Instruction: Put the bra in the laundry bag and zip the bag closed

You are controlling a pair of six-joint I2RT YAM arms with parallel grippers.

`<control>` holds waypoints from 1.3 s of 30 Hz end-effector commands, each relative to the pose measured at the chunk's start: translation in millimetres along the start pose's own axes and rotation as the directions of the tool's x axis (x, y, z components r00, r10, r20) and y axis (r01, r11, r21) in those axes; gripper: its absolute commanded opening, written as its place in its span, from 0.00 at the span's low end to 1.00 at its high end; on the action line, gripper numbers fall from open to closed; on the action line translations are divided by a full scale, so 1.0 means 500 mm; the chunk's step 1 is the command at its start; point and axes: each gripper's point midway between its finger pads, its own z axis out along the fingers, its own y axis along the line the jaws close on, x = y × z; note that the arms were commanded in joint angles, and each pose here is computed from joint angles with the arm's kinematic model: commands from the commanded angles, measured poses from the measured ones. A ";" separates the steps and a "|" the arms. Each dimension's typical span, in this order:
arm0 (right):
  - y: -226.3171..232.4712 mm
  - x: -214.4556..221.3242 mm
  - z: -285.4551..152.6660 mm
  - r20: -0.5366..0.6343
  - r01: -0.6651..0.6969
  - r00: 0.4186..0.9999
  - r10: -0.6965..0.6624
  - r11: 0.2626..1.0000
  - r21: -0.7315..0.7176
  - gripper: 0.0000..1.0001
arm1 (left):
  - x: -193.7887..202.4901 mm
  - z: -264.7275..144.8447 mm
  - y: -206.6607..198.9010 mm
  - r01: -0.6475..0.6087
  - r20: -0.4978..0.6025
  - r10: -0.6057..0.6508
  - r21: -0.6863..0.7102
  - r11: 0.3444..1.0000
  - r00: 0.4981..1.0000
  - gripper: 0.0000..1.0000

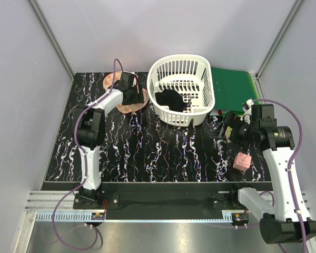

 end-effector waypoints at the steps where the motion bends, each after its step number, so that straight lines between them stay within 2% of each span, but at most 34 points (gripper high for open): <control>1: 0.011 0.004 -0.004 0.005 0.000 1.000 0.000 0.999 -0.034 1.00 | -0.012 0.020 -0.009 -0.027 0.018 0.027 0.011 1.000 0.999 0.73; 3: 0.011 0.007 -0.006 0.007 -0.006 1.000 0.006 0.999 -0.038 1.00 | -0.010 0.029 -0.008 -0.028 0.014 0.028 0.009 1.000 1.000 0.71; 7: 0.013 0.012 -0.010 0.006 -0.008 1.000 0.009 0.999 -0.045 1.00 | -0.019 0.037 -0.010 -0.041 0.017 0.040 0.008 0.999 0.999 0.59; 9: 0.015 0.013 -0.011 0.005 -0.009 1.000 0.009 0.999 -0.049 0.99 | -0.034 0.037 -0.003 -0.045 0.031 0.045 -0.019 0.999 0.999 0.50; 10: 0.016 0.014 -0.011 0.001 -0.013 1.000 0.013 0.998 -0.053 1.00 | -0.037 0.040 0.002 -0.046 0.033 0.047 -0.036 0.998 0.998 0.42; 12: 0.018 0.016 -0.009 -0.009 -0.012 1.000 0.012 0.998 -0.058 1.00 | -0.047 0.030 0.006 -0.037 0.035 0.039 -0.045 0.998 0.999 0.18; 14: 0.019 0.012 -0.008 -0.010 -0.004 1.000 0.003 0.998 -0.059 1.00 | -0.077 -0.005 -0.001 -0.012 0.065 0.014 -0.035 0.999 0.998 0.00; 16: 0.019 0.007 -0.003 -0.018 -0.005 1.000 0.004 0.999 -0.054 1.00 | -0.088 -0.036 -0.004 0.000 0.083 0.002 -0.025 1.000 0.997 0.00; 17: 0.021 0.002 -0.003 -0.015 0.000 1.000 -0.001 0.999 -0.054 1.00 | -0.117 -0.086 -0.013 0.019 0.130 -0.018 -0.007 1.000 0.991 0.00; 20: 0.020 -0.006 0.010 -0.038 0.002 0.999 -0.004 0.999 -0.048 1.00 | -0.115 -0.147 -0.015 0.052 0.150 -0.055 0.022 0.998 0.987 0.00; 21: 0.020 -0.008 0.018 -0.055 -0.001 0.998 -0.002 0.999 -0.047 1.00 | -0.136 -0.204 -0.023 0.058 0.196 -0.066 0.045 0.997 0.978 0.00; 23: 0.029 -0.014 0.021 -0.068 0.001 0.998 -0.005 0.998 -0.063 1.00 | -0.102 -0.230 -0.002 0.104 0.181 -0.109 0.037 0.994 0.977 0.00; 24: 0.033 -0.020 0.026 -0.077 -0.001 0.997 -0.004 0.998 -0.070 1.00 | -0.110 -0.286 0.000 0.126 0.224 -0.135 0.055 0.991 0.965 0.00; 25: 0.037 -0.023 0.027 -0.081 -0.002 0.997 -0.004 0.997 -0.076 1.00 | -0.096 -0.300 0.010 0.153 0.221 -0.163 0.062 0.986 0.962 0.00; 26: 0.046 -0.031 0.025 -0.076 -0.001 0.997 -0.005 0.996 -0.090 1.00 | -0.053 -0.298 0.043 0.224 0.193 -0.229 0.045 0.973 0.954 0.00; 28: 0.063 -0.040 0.030 -0.083 -0.007 0.997 -0.003 0.992 -0.128 1.00 | -0.035 -0.359 0.072 0.304 0.235 -0.309 0.056 0.951 0.922 0.00; 29: 0.069 -0.044 0.031 -0.084 -0.012 0.996 0.000 0.990 -0.142 1.00 | -0.012 -0.365 0.112 0.403 0.234 -0.400 0.037 0.914 0.886 0.00; 31: 0.087 -0.052 0.036 -0.088 -0.021 0.996 0.005 0.983 -0.183 1.00 | 0.077 -0.392 0.171 0.510 0.237 -0.495 -0.001 0.860 0.836 0.00; 32: 0.090 -0.052 0.040 -0.092 -0.026 0.996 0.008 0.981 -0.195 1.00 | 0.107 -0.400 0.211 0.603 0.249 -0.580 -0.022 0.797 0.776 0.00; 33: 0.097 -0.054 0.044 -0.094 -0.026 0.996 0.006 0.977 -0.212 1.00 | 0.184 -0.392 0.253 0.661 0.227 -0.632 -0.083 0.745 0.741 0.00; 34: 0.104 -0.050 0.047 -0.104 -0.027 0.995 0.004 0.975 -0.222 1.00 | 0.199 -0.422 0.271 0.701 0.266 -0.663 -0.074 0.710 0.700 0.00; 35: 0.106 -0.048 0.054 -0.116 -0.029 0.993 0.003 0.975 -0.221 1.00 | 0.251 -0.431 0.299 0.740 0.247 -0.700 -0.156 0.654 0.670 0.00; 36: 0.110 -0.046 0.057 -0.118 -0.019 0.993 -0.008 0.975 -0.220 1.00 | 0.275 -0.437 0.320 0.739 0.260 -0.692 -0.224 0.635 0.673 0.00; 37: 0.117 -0.038 0.061 -0.132 -0.006 0.991 -0.024 0.975 -0.220 1.00 | 0.295 -0.444 0.325 0.740 0.253 -0.696 -0.250 0.624 0.672 0.08; 38: 0.124 -0.041 0.061 -0.129 0.003 0.991 -0.032 0.976 -0.219 1.00 | 0.323 -0.458 0.349 0.755 0.251 -0.715 -0.301 0.583 0.652 0.31; 39: 0.121 -0.044 0.068 -0.128 0.005 0.991 -0.031 0.981 -0.195 1.00 | 0.335 -0.472 0.372 0.762 0.284 -0.713 -0.340 0.551 0.641 0.36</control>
